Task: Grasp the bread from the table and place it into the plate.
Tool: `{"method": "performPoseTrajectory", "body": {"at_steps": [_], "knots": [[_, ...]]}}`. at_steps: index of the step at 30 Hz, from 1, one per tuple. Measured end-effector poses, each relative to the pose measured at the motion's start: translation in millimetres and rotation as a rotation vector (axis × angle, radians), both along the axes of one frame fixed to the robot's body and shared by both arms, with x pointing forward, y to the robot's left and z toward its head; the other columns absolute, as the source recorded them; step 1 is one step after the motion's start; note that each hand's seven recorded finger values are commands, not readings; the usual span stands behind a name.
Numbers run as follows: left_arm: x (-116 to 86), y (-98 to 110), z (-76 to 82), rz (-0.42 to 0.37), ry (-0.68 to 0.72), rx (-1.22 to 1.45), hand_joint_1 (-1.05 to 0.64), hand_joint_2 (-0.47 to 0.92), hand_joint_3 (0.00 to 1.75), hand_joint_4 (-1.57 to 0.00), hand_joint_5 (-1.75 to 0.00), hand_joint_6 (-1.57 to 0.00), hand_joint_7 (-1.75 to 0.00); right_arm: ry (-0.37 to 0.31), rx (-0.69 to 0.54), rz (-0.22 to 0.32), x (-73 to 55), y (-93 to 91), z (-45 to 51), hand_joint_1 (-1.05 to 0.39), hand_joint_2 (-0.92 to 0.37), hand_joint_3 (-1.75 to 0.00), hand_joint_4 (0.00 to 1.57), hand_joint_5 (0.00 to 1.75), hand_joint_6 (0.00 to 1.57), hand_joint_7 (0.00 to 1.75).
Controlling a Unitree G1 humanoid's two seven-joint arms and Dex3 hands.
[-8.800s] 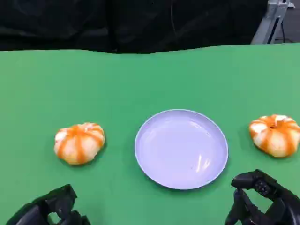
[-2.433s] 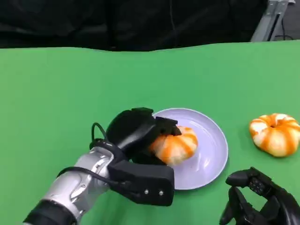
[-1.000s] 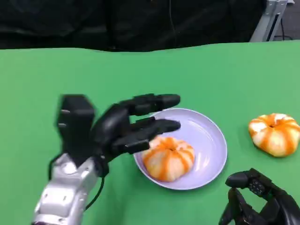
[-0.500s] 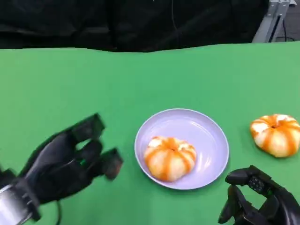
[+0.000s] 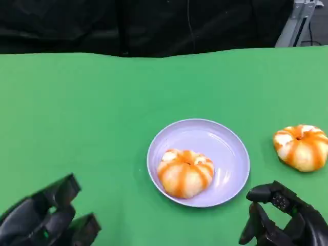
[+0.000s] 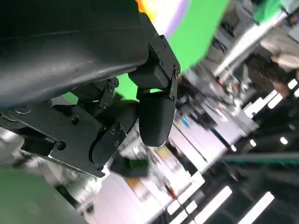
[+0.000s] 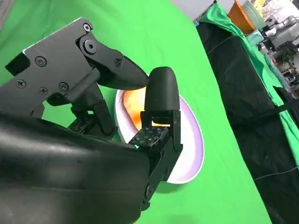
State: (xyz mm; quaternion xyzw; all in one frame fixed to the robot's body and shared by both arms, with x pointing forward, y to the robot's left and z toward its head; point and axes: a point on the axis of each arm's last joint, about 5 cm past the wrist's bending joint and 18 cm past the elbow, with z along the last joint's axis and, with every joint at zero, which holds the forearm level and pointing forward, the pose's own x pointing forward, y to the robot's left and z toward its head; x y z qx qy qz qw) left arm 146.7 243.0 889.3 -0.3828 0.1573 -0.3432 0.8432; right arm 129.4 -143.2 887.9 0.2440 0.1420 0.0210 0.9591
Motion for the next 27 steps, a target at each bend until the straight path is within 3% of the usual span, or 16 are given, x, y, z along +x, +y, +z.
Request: {"method": "performPoseTrajectory", "body": {"at_steps": [12, 27], "knots": [[9, 8, -29.4, -0.001, 0.039, 0.058, -0.18, 0.52, 1.24, -0.87, -1.75, -0.75, -1.72, 0.007, -0.006, 0.018, -0.2, -3.2, -2.8, -0.17, -0.51, -1.13, 0.93, 1.61, 0.86, 1.36], [9, 7, -25.8, 0.02, 0.047, 0.087, -0.18, 0.5, 1.27, -0.87, -1.75, -0.75, -1.72, 0.012, -0.007, 0.013, -3.0, -4.0, -3.1, -0.17, -0.5, -1.12, 0.97, 1.54, 0.88, 1.32]]}}
